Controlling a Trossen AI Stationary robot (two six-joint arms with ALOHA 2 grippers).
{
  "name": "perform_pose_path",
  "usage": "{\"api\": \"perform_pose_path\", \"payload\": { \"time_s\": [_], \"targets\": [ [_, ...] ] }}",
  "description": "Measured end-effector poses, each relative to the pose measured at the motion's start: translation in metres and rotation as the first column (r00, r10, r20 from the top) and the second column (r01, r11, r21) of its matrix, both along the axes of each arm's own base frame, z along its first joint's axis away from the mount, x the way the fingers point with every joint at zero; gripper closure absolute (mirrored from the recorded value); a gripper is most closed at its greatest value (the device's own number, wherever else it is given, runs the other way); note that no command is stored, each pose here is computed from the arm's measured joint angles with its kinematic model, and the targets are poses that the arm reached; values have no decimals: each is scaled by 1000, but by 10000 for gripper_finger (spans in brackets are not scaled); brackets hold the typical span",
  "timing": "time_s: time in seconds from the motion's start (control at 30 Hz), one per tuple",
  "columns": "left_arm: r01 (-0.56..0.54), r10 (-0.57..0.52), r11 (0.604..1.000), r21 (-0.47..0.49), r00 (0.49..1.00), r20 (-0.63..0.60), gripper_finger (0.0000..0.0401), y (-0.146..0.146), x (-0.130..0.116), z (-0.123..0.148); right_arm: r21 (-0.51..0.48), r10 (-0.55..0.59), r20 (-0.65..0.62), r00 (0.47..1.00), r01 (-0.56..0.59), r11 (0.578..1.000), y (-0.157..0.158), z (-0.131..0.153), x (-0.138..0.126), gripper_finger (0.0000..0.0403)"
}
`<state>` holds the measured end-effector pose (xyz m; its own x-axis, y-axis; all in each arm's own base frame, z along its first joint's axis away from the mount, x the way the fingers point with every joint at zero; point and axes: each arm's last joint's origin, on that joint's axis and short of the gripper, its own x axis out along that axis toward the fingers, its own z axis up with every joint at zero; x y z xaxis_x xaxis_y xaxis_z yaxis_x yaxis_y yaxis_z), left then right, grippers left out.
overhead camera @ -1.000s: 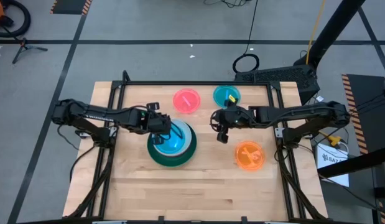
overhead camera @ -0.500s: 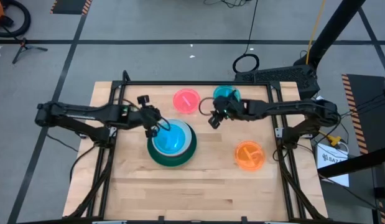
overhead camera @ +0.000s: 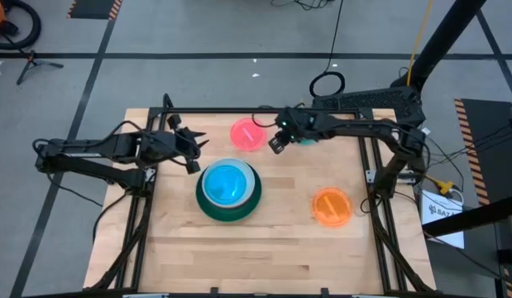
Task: Stack plastic plates
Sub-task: Stack the light blue plate on top of the light blue plate
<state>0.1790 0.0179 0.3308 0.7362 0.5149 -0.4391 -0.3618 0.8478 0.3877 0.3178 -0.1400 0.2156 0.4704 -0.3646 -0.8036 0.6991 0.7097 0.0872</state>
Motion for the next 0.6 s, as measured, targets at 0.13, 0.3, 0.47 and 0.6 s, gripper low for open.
{"api": "perform_pose_path", "payload": {
  "time_s": [0.13,0.3,0.47,0.6],
  "targets": [
    [-23,22,999,-38,1000,-16,288,0,-2,-3,54,-40,-102,994,46,997,-13,-7,9,280],
    [-22,21,999,-36,999,-34,288,0,-3,-5,107,-90,-243,966,119,987,-24,-29,13,280],
    [-17,16,999,-29,999,-38,288,0,-2,-5,51,-210,-328,921,239,970,-34,-50,10,280],
    [-18,17,999,-30,999,-37,288,0,-2,-5,-16,-245,-355,902,256,967,-39,-57,11,280]
  ]
}}
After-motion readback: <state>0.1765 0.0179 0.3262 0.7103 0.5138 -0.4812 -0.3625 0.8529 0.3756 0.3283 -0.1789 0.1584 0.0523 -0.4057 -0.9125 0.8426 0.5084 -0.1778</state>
